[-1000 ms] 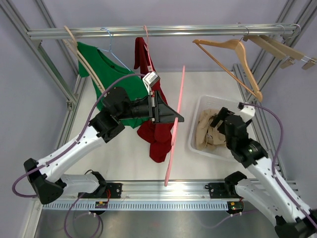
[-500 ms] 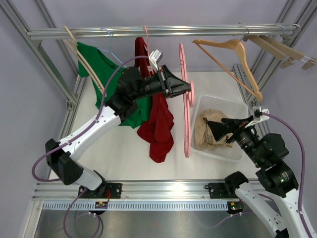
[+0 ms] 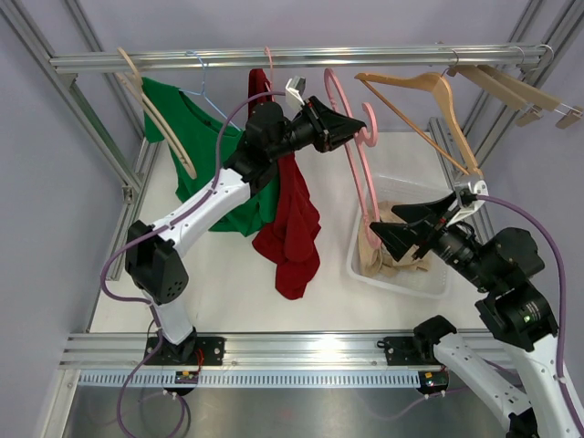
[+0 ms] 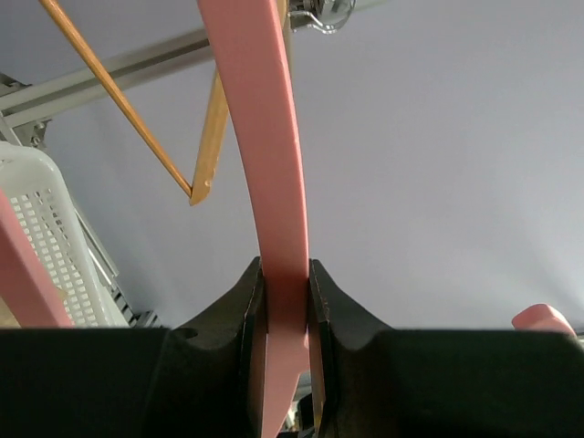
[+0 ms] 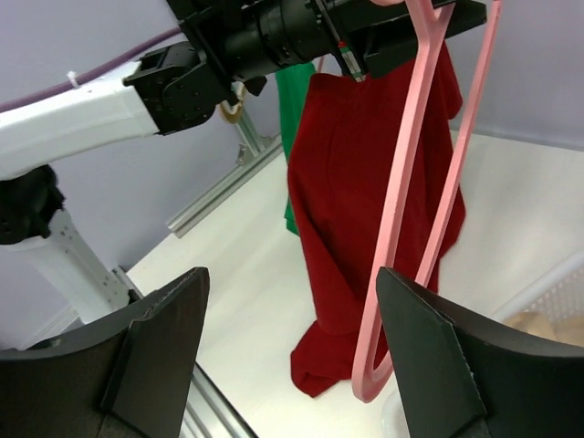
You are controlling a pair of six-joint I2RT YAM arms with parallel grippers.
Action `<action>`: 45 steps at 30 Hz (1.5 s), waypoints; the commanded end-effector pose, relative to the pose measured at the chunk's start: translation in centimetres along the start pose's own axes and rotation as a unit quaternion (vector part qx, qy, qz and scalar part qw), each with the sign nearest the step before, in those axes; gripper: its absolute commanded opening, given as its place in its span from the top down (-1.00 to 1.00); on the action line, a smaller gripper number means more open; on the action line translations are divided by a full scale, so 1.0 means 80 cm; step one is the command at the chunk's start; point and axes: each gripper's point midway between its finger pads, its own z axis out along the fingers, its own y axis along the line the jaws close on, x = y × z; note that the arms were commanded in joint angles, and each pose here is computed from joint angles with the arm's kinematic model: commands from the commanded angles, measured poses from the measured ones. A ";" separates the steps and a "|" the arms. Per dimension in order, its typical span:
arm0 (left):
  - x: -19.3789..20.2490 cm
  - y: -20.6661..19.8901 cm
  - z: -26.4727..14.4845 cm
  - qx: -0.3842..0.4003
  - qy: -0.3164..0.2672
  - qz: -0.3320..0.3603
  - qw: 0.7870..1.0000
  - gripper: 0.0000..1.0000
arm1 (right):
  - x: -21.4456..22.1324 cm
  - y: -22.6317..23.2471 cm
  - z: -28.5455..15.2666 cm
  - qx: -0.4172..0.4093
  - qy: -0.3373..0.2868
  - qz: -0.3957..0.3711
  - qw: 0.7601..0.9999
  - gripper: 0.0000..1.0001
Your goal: Remove the t-shirt from the hanger
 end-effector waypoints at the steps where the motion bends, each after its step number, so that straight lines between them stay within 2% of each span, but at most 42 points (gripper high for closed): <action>1: -0.017 -0.064 -0.002 0.083 -0.028 0.002 0.996 1.00 | 0.018 -0.026 0.009 0.040 0.041 -0.026 0.998 -0.65; 7: -0.011 -0.065 -0.008 0.097 -0.019 -0.010 0.995 1.00 | 0.051 -0.061 0.030 0.112 0.095 -0.048 0.988 -0.64; 8: -0.010 -0.063 -0.008 0.095 -0.018 -0.012 0.995 1.00 | 0.046 -0.079 0.028 0.161 0.084 -0.061 0.981 -0.65; 9: -0.008 -0.064 -0.011 0.096 -0.017 -0.011 0.995 1.00 | 0.052 -0.071 0.031 0.154 0.092 -0.073 0.981 -0.64; 11: -0.007 -0.062 -0.013 0.093 -0.017 -0.012 0.995 1.00 | 0.054 -0.077 0.036 0.177 0.095 -0.084 0.976 -0.52; 12: -0.006 -0.059 -0.014 0.090 -0.018 -0.013 0.996 1.00 | 0.057 -0.075 0.040 0.178 0.097 -0.083 0.976 -0.10; 14: -0.005 -0.057 -0.015 0.088 -0.015 -0.013 0.996 1.00 | 0.056 -0.075 0.045 0.193 0.092 -0.086 0.973 0.41; 15: -0.002 -0.054 -0.016 0.086 -0.009 -0.013 0.996 1.00 | 0.055 -0.075 0.044 0.200 0.089 -0.084 0.972 0.75; 17: 0.004 -0.053 -0.017 0.086 0.003 -0.011 0.996 1.00 | 0.048 -0.079 0.039 0.223 0.079 -0.080 0.968 0.92; 18: 0.009 -0.051 -0.019 0.086 0.012 -0.011 0.996 0.91 | 0.047 -0.079 0.036 0.229 0.078 -0.069 0.968 0.98; 19: 0.016 -0.049 -0.027 0.085 0.018 -0.006 0.996 0.54 | 0.045 -0.081 0.029 0.237 0.084 -0.067 0.966 1.00; 22: 0.031 -0.036 -0.042 0.066 0.024 0.013 0.997 -0.04 | 0.049 -0.084 0.017 0.249 0.096 -0.056 0.962 1.00; 23: 0.038 -0.052 -0.054 0.070 0.025 0.029 0.997 -0.31 | 0.049 -0.086 0.014 0.255 0.097 -0.053 0.961 1.00; 25: 0.044 -0.042 -0.066 0.038 0.022 0.054 0.998 -0.51 | 0.060 -0.090 0.014 0.262 0.111 -0.050 0.957 1.00; 26: 0.047 -0.057 -0.078 0.041 0.017 0.069 0.997 -0.63 | 0.063 -0.090 0.016 0.264 0.115 -0.049 0.956 1.00; 28: 0.052 -0.051 -0.091 0.022 0.016 0.089 0.996 -0.71 | 0.068 -0.090 0.024 0.265 0.126 -0.051 0.955 1.00; 30: 0.065 -0.073 -0.110 0.034 0.018 0.109 0.993 -0.81 | 0.072 -0.088 0.033 0.261 0.137 -0.056 0.954 1.00; 31: 0.075 -0.069 -0.116 0.022 0.026 0.126 0.991 -0.91 | 0.065 -0.083 0.038 0.252 0.133 -0.057 0.957 1.00; 33: 0.092 -0.081 -0.139 0.016 0.031 0.175 0.984 -0.98 | 0.053 -0.081 0.050 0.255 0.132 -0.068 0.956 1.00; 38: 0.129 -0.090 -0.193 -0.024 0.017 0.286 0.958 -0.98 | 0.029 -0.079 0.079 0.254 0.128 -0.084 0.955 1.00; 39: 0.135 -0.065 -0.205 -0.057 0.023 0.317 0.946 -0.98 | 0.026 -0.081 0.090 0.256 0.130 -0.084 0.954 1.00; 41: 0.131 -0.067 -0.239 -0.083 -0.015 0.351 0.933 -0.98 | 0.021 -0.093 0.100 0.254 0.134 -0.076 0.955 1.00; 42: 0.137 -0.034 -0.252 -0.117 -0.003 0.370 0.922 -0.98 | 0.019 -0.095 0.110 0.249 0.136 -0.072 0.956 1.00; 44: 0.133 -0.026 -0.285 -0.142 -0.031 0.390 0.909 -0.98 | 0.015 -0.114 0.118 0.265 0.138 -0.074 0.951 1.00; 45: 0.139 0.004 -0.298 -0.171 -0.013 0.402 0.899 -0.98 | 0.006 -0.115 0.121 0.264 0.132 -0.072 0.953 1.00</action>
